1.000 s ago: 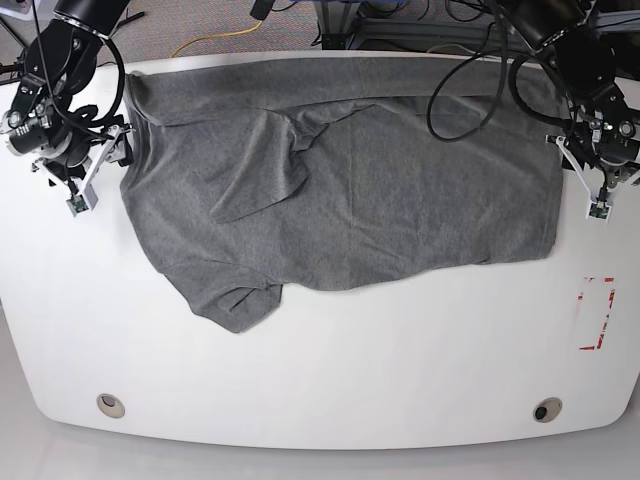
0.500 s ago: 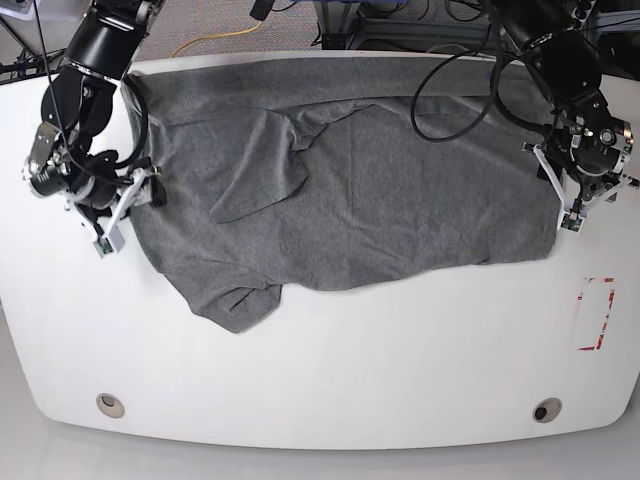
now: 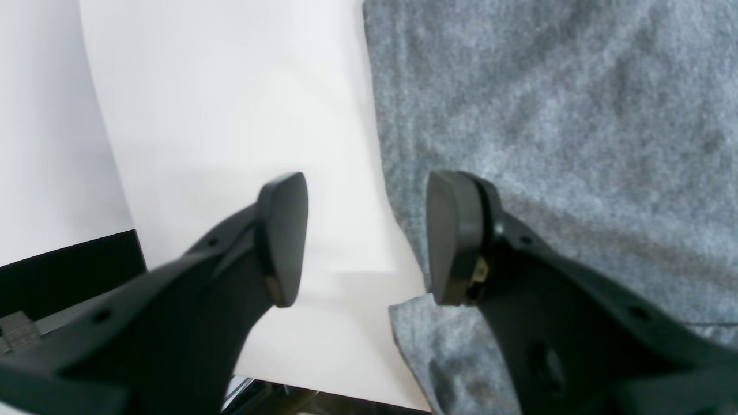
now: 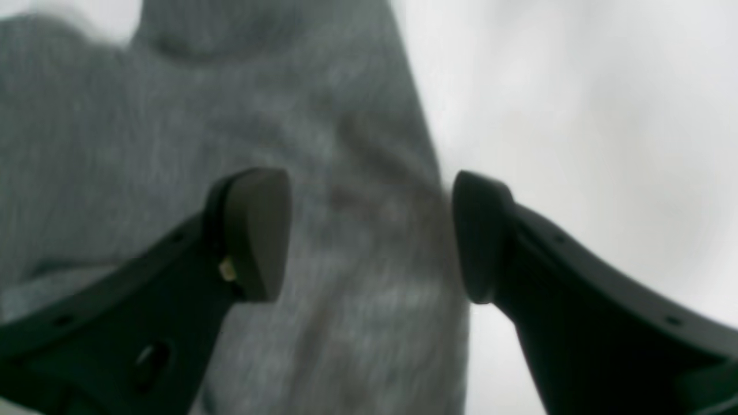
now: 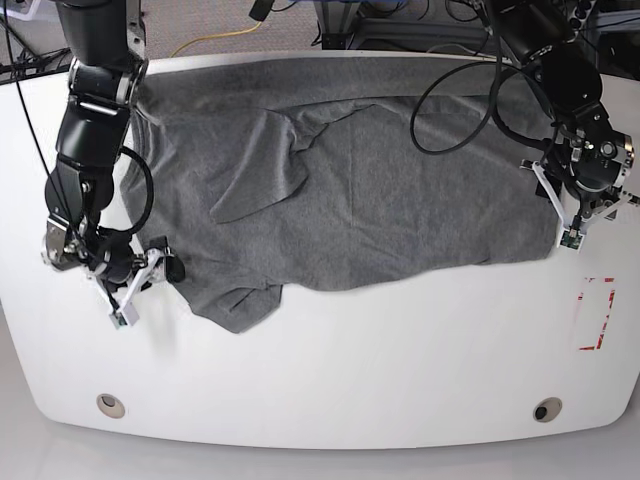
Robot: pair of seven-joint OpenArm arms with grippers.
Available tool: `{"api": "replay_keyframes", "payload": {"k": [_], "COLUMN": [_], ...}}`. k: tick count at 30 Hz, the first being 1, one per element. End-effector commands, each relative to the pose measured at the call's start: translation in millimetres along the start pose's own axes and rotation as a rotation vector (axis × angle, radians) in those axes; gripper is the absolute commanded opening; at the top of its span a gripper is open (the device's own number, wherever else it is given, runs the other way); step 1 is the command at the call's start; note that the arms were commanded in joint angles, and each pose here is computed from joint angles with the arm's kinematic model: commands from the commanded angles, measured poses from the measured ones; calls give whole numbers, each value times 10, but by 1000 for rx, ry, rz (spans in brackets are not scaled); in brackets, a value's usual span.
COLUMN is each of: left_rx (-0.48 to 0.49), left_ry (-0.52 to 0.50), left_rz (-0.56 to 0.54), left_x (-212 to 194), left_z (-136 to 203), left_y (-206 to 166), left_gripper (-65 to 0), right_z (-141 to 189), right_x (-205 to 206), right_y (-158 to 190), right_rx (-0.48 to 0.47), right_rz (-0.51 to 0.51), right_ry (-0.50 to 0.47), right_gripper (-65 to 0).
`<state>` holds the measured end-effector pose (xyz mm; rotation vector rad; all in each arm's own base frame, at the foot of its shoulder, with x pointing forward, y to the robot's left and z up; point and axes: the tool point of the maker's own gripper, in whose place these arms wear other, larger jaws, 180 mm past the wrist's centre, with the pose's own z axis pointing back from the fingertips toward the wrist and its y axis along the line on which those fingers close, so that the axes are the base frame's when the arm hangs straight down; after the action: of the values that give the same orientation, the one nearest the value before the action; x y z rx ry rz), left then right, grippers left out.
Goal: Fold the T-shirt properly
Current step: 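Release the edge and move both grippers to the opposite hem corners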
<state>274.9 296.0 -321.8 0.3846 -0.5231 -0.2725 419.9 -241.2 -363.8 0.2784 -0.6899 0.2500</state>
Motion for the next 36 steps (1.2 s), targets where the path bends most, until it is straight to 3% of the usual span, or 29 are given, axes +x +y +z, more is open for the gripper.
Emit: {"api": "replay_keyframes", "payload": {"k": [1, 8, 18, 23, 30, 32, 36], "left_rx": [26, 26, 27, 44, -40, -75, -119], "left_ry": [-30, -23, -27, -62, -39, -19, 1], "left_rz": [-5, -4, -2, 7, 54, 73, 90], "left_x": [78, 49, 66, 220, 412, 449, 502], "left_z": [48, 45, 48, 75, -240, -365, -534], "left_y": [84, 81, 89, 161, 136, 123, 139], "left_gripper": [-344, -344, -344, -342, -335, -311, -272], "right_z": [0, -211, -413, -558, -640, -642, -643], "right_x": [217, 124, -192, -274, -255, -257, -259], "right_y": [-150, -354, -274, -45, 101, 105, 106], "right_rx": [-32, -77, -42, 0, 27, 27, 28], "right_rz": [15, -10, -76, -79, -83, -80, -79], "right_ry": [-42, -35, -23, -9, -13, -11, -10], "right_gripper": [-233, -233, -238, -355, -609, -650, -650]}}
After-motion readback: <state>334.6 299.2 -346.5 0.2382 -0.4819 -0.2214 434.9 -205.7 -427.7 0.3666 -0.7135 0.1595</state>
